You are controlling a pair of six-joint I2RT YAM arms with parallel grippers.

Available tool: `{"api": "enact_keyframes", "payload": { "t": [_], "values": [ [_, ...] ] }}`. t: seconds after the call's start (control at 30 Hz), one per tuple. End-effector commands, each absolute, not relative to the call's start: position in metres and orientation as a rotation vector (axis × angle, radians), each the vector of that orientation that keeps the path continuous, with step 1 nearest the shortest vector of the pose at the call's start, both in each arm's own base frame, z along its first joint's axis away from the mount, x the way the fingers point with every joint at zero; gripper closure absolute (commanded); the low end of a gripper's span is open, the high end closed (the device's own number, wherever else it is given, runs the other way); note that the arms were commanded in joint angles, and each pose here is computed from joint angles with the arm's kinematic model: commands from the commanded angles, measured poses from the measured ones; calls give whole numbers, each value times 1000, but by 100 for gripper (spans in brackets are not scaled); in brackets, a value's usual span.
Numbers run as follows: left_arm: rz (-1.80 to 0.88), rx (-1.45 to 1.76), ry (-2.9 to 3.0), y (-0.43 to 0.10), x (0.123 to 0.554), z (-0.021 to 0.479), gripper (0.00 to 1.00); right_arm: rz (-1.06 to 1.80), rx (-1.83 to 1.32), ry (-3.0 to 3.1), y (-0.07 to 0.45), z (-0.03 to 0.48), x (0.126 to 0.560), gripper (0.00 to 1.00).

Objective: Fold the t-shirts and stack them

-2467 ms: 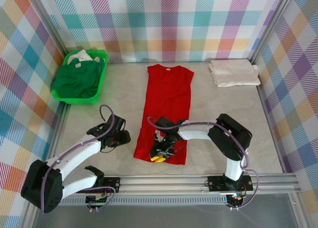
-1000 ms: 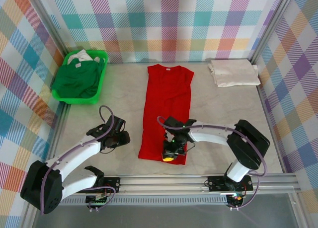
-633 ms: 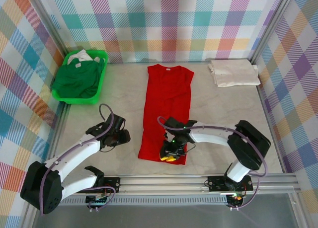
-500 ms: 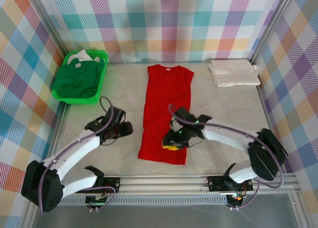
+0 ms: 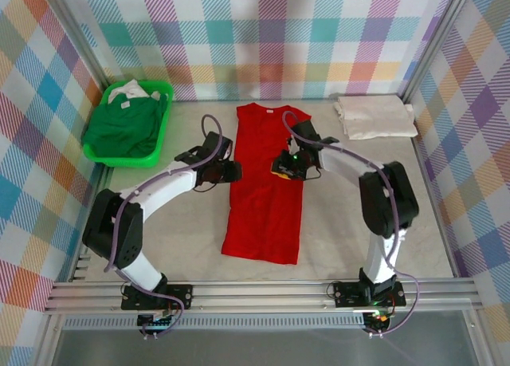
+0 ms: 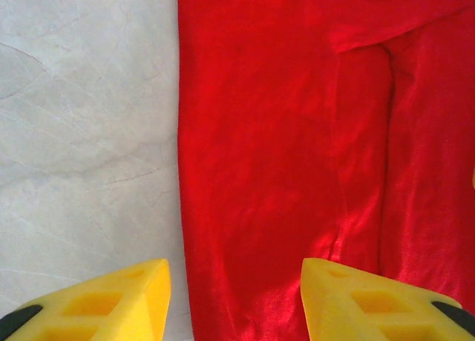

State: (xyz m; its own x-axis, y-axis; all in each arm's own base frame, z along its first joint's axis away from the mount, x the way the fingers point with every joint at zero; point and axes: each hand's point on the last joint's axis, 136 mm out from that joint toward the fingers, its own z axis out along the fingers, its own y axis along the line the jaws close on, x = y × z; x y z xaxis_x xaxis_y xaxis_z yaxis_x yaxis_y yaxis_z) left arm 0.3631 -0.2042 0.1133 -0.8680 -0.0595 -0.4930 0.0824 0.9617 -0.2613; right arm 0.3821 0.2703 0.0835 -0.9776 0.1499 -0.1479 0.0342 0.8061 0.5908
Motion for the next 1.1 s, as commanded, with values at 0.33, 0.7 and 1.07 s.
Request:
{"api": "enact_keyframes", "payload": {
  "t": [0.33,0.7,1.07],
  "values": [
    [-402,13,2563,-202,345,108,48,1013,-11,2798,306,58,435,67],
    [-366,15,2602,-196,338,96,47,1075,-30,2859,314,34,422,66],
    [-335,8,2604,-192,339,96,47,1126,-34,2831,324,34,427,91]
  ]
}}
